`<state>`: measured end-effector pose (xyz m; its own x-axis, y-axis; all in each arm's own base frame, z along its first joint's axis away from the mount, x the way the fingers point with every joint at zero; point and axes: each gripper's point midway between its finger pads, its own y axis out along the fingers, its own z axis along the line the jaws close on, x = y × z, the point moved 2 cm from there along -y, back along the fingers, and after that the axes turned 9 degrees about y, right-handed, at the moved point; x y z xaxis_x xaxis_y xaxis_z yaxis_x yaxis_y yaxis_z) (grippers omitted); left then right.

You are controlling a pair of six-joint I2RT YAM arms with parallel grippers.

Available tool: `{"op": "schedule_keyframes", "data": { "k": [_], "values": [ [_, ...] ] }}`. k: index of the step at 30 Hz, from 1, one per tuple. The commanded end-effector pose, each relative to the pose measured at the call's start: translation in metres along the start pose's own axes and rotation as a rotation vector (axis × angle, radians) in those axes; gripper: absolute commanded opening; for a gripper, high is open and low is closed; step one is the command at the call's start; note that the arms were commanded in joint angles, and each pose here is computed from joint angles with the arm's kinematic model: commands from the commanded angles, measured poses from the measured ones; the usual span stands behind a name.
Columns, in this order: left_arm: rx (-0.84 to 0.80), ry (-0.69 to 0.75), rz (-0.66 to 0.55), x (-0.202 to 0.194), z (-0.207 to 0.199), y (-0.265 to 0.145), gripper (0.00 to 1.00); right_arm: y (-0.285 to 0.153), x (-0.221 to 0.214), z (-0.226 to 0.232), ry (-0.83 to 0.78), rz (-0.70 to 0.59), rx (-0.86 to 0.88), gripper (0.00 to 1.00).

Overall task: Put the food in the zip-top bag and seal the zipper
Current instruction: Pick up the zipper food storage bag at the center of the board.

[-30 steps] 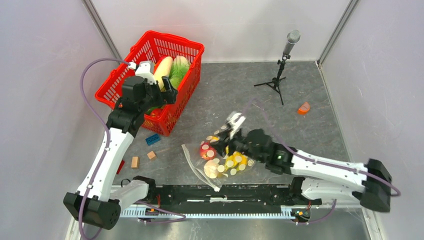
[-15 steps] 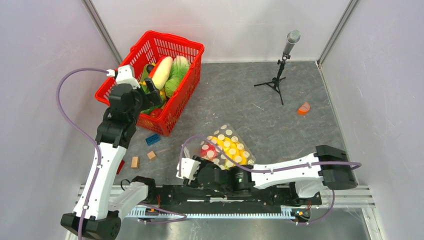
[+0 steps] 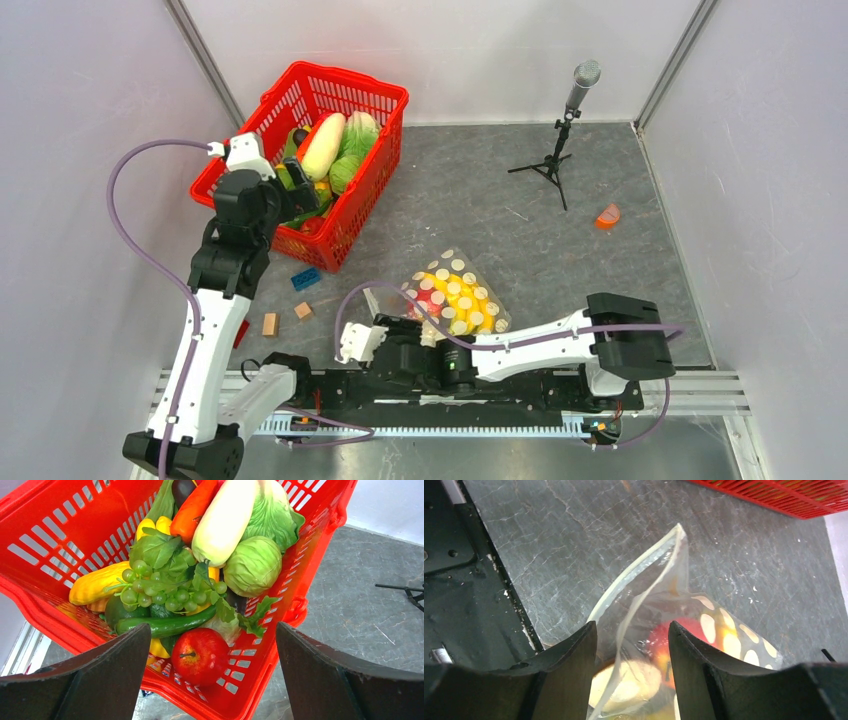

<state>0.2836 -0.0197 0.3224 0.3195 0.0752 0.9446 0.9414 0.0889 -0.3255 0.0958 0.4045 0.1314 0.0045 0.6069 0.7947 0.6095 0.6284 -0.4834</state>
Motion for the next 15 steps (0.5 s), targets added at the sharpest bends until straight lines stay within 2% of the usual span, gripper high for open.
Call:
{"op": "schedule_keyframes", "data": {
  "k": [1,5,8,10,15],
  "values": [
    [0.027,-0.008,-0.038,0.008,0.007,-0.005,1.00,0.006,0.018,0.012,0.015,-0.038,0.037,0.59],
    [-0.009,-0.028,-0.046,0.011,0.002,-0.009,1.00,0.011,0.014,-0.003,0.018,-0.020,-0.085,0.53],
    [-0.017,-0.031,-0.053,0.013,0.001,-0.010,1.00,0.004,0.016,-0.018,0.067,-0.075,-0.153,0.36],
    [-0.023,-0.021,-0.045,0.012,0.001,-0.008,1.00,0.000,0.017,-0.024,0.099,-0.116,-0.159,0.33],
    [-0.033,-0.015,-0.030,0.007,0.000,-0.006,1.00,0.001,0.011,-0.030,0.112,-0.095,-0.178,0.08]
  ]
}}
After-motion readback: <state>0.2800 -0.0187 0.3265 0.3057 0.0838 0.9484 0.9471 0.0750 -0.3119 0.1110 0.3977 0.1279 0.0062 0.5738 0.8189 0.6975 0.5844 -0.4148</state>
